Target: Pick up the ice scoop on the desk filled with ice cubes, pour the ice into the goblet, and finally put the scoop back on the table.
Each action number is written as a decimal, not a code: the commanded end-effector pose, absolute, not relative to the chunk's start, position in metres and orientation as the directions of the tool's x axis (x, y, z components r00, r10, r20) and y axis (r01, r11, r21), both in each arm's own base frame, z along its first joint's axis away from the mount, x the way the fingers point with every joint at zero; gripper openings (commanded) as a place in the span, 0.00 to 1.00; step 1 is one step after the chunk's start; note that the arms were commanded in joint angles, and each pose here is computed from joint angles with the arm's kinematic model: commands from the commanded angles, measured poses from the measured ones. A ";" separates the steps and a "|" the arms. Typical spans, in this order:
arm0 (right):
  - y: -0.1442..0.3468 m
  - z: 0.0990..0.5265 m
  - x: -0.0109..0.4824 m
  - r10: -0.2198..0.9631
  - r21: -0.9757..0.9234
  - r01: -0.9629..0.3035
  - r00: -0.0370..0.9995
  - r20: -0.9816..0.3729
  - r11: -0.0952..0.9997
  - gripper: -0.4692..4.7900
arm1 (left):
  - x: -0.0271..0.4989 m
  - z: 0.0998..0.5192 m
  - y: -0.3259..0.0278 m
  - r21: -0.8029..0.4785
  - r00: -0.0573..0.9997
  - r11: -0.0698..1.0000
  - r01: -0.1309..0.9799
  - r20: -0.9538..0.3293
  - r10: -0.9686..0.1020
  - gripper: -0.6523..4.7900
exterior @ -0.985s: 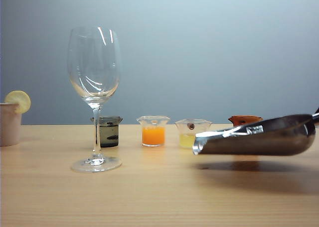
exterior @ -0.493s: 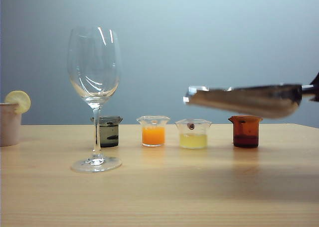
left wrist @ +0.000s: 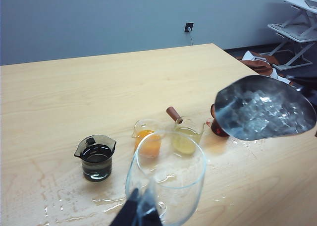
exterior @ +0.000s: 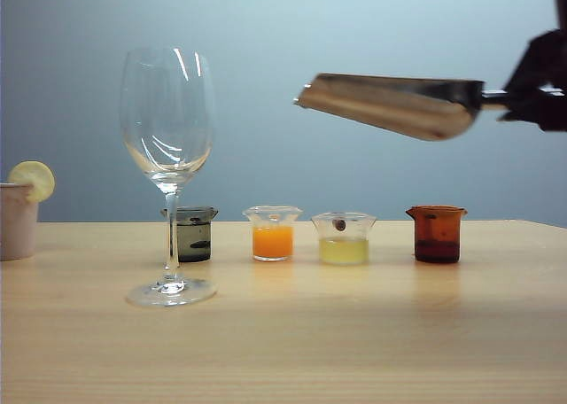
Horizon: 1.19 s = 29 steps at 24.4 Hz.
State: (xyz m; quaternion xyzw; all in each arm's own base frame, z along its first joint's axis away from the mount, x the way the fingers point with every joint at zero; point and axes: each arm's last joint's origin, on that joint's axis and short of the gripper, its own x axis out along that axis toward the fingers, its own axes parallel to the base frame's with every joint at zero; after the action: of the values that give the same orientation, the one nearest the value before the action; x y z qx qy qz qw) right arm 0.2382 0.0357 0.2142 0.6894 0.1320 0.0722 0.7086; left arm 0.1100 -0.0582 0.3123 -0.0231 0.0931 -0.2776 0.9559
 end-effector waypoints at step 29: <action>0.081 0.328 0.283 0.496 0.988 -0.009 0.866 -0.071 0.157 0.08 | 0.109 0.319 -0.059 -0.115 0.838 0.846 0.521 -0.120 -0.533 0.11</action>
State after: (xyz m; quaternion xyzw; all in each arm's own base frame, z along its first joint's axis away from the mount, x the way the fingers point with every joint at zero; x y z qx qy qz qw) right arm 0.2831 0.0775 0.3161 0.6247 0.2110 0.1466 0.7374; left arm 0.1097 -0.0597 0.3149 -0.0370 0.0853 -0.2823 0.9548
